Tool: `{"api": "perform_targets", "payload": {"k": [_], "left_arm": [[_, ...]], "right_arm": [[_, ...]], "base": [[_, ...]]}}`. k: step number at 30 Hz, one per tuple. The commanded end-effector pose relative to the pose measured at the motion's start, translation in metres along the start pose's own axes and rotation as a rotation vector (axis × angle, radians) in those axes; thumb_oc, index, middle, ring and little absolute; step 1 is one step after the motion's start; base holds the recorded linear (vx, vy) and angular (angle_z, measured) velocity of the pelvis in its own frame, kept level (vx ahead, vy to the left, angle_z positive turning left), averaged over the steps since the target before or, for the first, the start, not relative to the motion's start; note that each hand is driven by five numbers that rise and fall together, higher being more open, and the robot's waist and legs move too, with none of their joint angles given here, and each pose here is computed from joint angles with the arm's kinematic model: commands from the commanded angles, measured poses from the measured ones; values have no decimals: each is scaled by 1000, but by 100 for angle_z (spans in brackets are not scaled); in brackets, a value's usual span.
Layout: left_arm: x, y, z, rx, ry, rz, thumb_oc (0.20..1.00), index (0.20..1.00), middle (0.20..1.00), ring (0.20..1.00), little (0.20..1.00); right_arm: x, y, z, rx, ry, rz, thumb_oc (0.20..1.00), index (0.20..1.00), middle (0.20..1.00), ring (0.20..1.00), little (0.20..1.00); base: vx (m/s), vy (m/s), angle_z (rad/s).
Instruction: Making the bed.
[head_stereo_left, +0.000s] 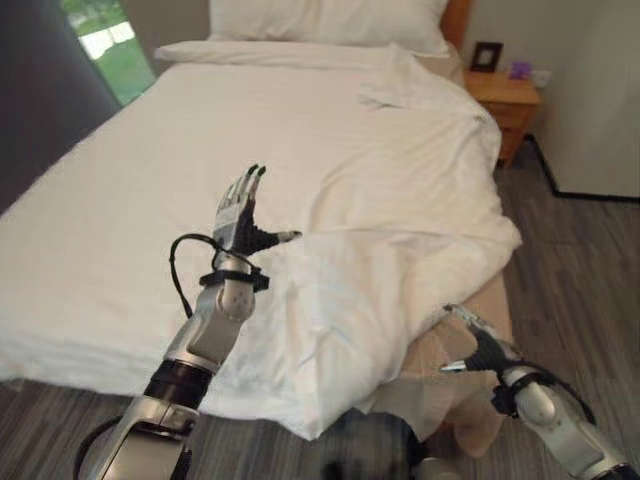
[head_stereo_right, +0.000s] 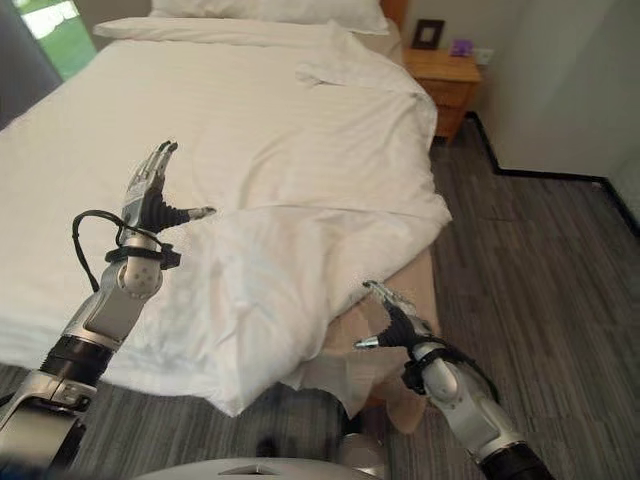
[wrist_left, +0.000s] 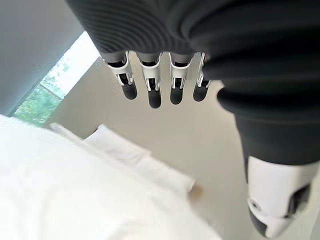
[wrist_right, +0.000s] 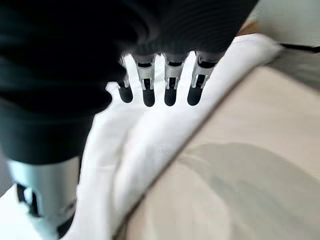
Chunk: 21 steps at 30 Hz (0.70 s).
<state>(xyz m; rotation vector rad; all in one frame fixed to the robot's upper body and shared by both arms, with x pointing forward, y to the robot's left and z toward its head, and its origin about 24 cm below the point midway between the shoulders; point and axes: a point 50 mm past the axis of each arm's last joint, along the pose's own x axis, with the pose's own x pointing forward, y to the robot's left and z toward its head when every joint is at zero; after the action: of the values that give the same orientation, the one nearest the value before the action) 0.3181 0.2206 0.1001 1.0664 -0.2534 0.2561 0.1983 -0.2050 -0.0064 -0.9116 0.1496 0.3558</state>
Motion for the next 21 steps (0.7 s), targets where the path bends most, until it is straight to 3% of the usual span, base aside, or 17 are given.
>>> {"api": "perform_targets", "payload": {"k": [1, 10, 11, 16, 21], "left_arm": [[5, -9, -12, 67, 69, -36, 1000, 1000, 1000, 1000, 1000], [-21, -67, -57, 203, 368, -286, 1000, 1000, 1000, 1000, 1000], [-25, -73, -60, 209, 396, -311, 206, 206, 206, 206, 206], [-64, -119, -59, 187, 523, -533, 200, 200, 200, 200, 200], [-44, -133, -11, -142, 491, -414, 200, 200, 200, 200, 200]], "right_arm": [[1, -10, 22, 35, -129, -18, 1000, 1000, 1000, 1000, 1000], [-2, -8, 34, 53, -202, 30, 1000, 1000, 1000, 1000, 1000], [-2, -7, 35, 58, -209, 31, 1000, 1000, 1000, 1000, 1000], [-1, 0, 41, 87, -239, 73, 1000, 1000, 1000, 1000, 1000], [-7, 10, 32, 111, -185, 87, 1000, 1000, 1000, 1000, 1000]], "base": [[58, -28, -3], [23, -15, -13], [-43, -7, -10], [-20, -4, -10], [-41, -26, -19]]}}
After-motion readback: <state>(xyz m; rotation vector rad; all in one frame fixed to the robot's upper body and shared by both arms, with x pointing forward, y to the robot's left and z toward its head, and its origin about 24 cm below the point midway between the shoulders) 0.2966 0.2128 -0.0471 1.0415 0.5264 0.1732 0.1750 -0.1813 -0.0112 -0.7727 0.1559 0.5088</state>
